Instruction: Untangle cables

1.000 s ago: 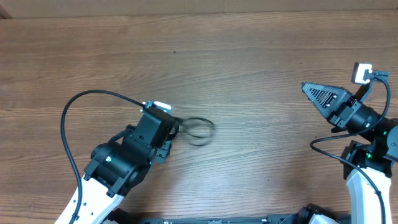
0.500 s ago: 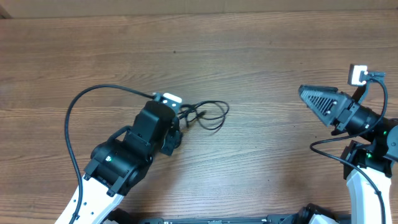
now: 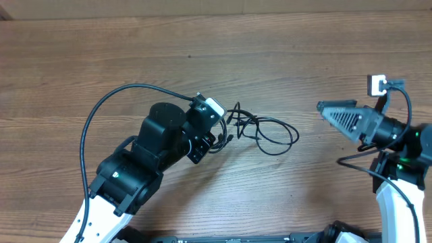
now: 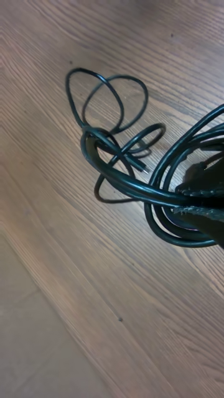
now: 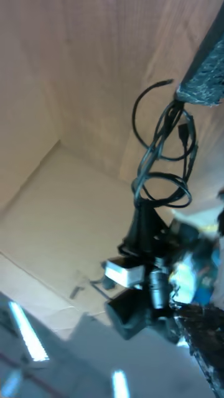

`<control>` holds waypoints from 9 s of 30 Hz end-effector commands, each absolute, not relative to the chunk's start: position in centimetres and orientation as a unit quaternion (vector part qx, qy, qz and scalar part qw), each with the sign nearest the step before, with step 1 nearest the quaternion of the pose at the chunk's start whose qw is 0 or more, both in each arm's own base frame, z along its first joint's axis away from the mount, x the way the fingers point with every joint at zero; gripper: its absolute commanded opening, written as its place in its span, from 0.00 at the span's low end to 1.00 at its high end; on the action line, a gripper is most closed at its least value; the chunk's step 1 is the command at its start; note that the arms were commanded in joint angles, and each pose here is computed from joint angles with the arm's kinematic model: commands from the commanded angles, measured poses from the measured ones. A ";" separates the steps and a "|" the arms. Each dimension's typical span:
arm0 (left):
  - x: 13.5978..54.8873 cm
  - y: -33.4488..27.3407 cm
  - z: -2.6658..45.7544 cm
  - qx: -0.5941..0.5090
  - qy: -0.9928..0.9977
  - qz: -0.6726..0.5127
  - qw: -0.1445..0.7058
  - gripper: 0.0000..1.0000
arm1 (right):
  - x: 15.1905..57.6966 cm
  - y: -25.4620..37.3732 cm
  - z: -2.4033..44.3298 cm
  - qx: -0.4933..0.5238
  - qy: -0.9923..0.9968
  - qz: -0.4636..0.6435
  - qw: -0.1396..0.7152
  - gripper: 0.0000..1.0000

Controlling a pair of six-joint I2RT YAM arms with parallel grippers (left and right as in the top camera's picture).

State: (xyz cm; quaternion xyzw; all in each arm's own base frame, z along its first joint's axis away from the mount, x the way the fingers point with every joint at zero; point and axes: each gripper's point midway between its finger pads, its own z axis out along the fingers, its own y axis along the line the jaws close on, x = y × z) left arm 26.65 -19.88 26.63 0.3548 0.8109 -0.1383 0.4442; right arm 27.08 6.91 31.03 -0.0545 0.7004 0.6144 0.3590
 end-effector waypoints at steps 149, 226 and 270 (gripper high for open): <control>21.2 -26.4 30.0 0.361 0.762 -0.411 0.347 0.04 | 34.6 9.3 16.2 0.175 0.858 0.349 0.334 1.00; 24.2 -31.5 37.8 0.317 0.660 -0.514 0.447 0.04 | 28.3 16.5 27.8 -0.008 0.745 0.607 0.275 0.57; 25.6 -27.0 25.8 0.237 0.850 -0.324 0.341 0.04 | 27.8 12.5 30.6 -0.039 0.712 0.632 0.302 0.04</control>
